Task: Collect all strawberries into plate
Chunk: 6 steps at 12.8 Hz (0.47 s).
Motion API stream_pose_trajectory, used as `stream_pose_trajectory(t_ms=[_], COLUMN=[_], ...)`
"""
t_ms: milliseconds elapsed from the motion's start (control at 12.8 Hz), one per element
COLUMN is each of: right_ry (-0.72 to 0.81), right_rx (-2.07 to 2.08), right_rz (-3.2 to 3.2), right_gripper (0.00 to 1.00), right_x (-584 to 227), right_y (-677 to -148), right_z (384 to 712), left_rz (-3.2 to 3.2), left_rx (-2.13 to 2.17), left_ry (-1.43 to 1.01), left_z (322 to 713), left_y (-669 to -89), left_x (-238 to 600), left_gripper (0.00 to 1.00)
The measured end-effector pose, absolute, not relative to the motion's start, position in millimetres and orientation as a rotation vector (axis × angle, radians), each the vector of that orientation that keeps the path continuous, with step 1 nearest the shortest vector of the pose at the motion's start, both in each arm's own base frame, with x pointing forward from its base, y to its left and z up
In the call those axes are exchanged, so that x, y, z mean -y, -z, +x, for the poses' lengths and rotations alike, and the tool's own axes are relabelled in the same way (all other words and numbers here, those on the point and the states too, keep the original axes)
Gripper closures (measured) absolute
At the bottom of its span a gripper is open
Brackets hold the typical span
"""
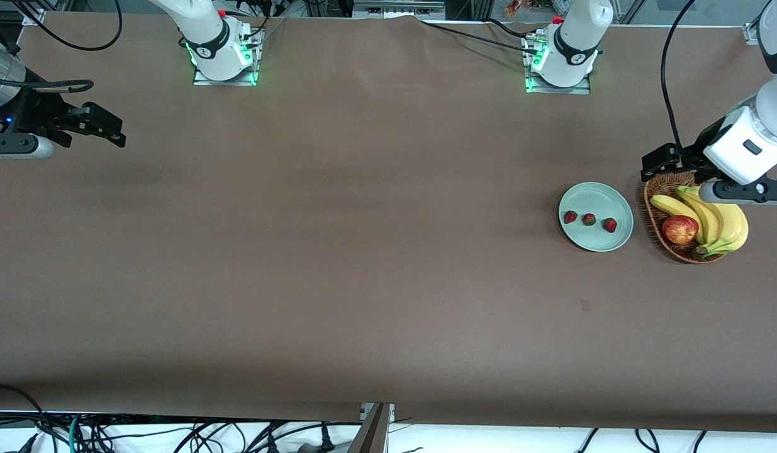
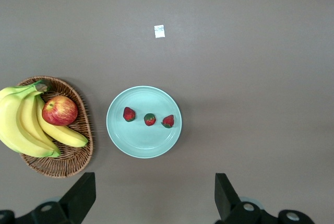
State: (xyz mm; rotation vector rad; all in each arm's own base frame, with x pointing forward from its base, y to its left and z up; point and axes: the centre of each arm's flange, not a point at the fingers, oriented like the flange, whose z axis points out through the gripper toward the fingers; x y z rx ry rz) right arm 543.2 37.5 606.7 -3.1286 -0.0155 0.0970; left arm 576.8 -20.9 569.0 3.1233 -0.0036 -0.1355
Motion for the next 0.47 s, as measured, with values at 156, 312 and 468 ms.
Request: stream_pose_trajectory(t_ms=[156, 312, 468], right_ry=[-0.089, -0.086, -0.086], right_rx=[0.016, 0.016, 0.016], right_rz=[-3.128, -3.128, -3.128], right_gripper=[0.0, 0.0, 0.0], right_x=[-37.6, -37.8, -37.8], right_y=[-607.2, -607.4, -607.4], right_z=[543.8, 543.9, 544.0], left_rz=[3.116, 3.115, 3.114], left_rx=[0.017, 0.035, 0.041], left_ry=[0.144, 0.161, 0.169], left_z=[576.1, 574.8, 574.4], left_y=[-570.9, -570.5, -569.8], left_x=[15.6, 15.5, 15.5], left_gripper=[0.0, 0.0, 0.0])
